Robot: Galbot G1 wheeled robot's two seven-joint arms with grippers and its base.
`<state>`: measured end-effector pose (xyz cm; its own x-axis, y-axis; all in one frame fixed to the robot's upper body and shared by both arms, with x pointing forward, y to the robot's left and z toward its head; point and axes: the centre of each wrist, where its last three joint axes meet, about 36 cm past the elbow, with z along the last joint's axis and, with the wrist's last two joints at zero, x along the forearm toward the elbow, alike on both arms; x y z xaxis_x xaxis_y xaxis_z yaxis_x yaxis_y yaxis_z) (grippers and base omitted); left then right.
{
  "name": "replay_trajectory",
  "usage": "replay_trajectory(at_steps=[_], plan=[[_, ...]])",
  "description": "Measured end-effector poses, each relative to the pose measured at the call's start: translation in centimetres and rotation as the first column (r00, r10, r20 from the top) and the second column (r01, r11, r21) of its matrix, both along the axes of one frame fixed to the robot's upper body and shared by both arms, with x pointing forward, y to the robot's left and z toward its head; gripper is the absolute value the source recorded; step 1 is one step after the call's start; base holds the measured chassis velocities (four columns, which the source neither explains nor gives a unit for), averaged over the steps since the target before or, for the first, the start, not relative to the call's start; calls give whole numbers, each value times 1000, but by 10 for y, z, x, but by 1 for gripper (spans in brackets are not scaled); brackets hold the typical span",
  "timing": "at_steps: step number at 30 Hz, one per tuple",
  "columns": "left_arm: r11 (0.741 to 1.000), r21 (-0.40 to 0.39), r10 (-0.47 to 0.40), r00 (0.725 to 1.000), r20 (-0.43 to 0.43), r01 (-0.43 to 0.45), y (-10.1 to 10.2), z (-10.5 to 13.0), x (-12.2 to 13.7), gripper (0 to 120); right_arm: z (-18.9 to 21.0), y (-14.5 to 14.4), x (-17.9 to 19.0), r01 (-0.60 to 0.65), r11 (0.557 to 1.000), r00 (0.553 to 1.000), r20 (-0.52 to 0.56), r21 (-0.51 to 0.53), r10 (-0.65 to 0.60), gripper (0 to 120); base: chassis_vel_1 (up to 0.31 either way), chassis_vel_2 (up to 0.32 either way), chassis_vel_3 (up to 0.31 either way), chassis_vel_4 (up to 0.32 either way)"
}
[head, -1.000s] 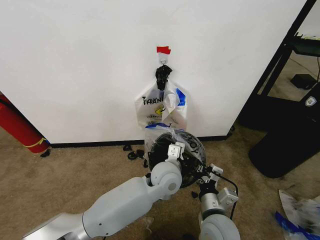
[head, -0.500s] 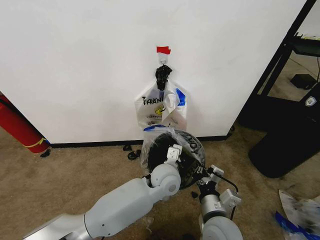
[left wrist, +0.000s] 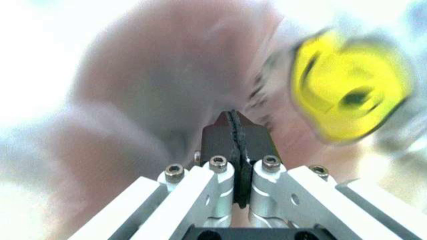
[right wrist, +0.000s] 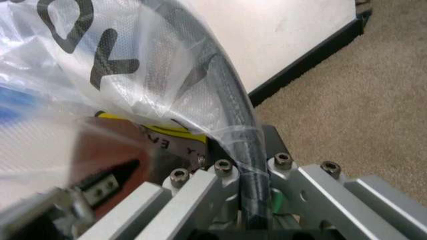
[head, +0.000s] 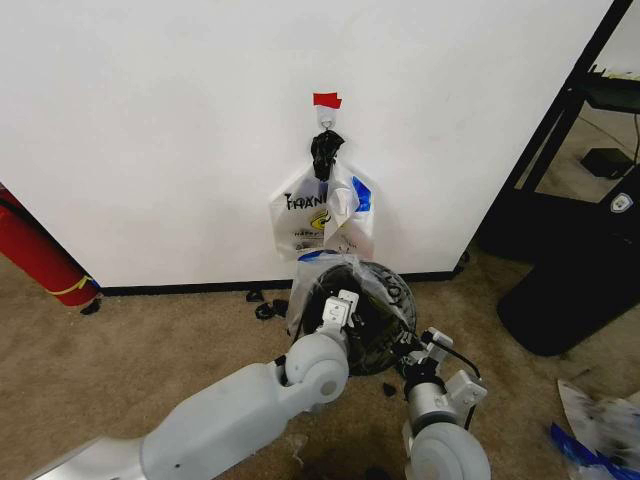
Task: Pick up the garbage bag from the wall and place it over the trash bin.
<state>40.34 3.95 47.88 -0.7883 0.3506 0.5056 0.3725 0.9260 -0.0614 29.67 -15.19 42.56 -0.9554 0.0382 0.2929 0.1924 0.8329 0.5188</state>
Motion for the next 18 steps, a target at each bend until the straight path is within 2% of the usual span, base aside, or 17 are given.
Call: replay_trajectory(at_steps=[1, 6, 15, 18], plan=[[999, -42, 4, 999, 35, -2, -3, -1, 1, 0, 0, 1, 0, -1, 1000, 1000, -3, 4, 1, 0, 0, 0, 0, 0], [997, -81, 14, 998, 60, -9, -17, -9, 5, 0, 0, 3, -2, -5, 1000, 1000, -8, 8, 5, 0, 0, 0, 0, 0], [998, -56, 9, 999, 50, -7, -35, -22, 13, 0, 3, 6, -5, -14, 1000, 1000, -2, 11, 14, 0, 0, 0, 0, 0], [1000, -26, 11, 999, 35, -11, -40, -28, 16, 0, 2, 9, -7, -23, 1000, 1000, 8, -10, 23, 0, 0, 0, 0, 0]])
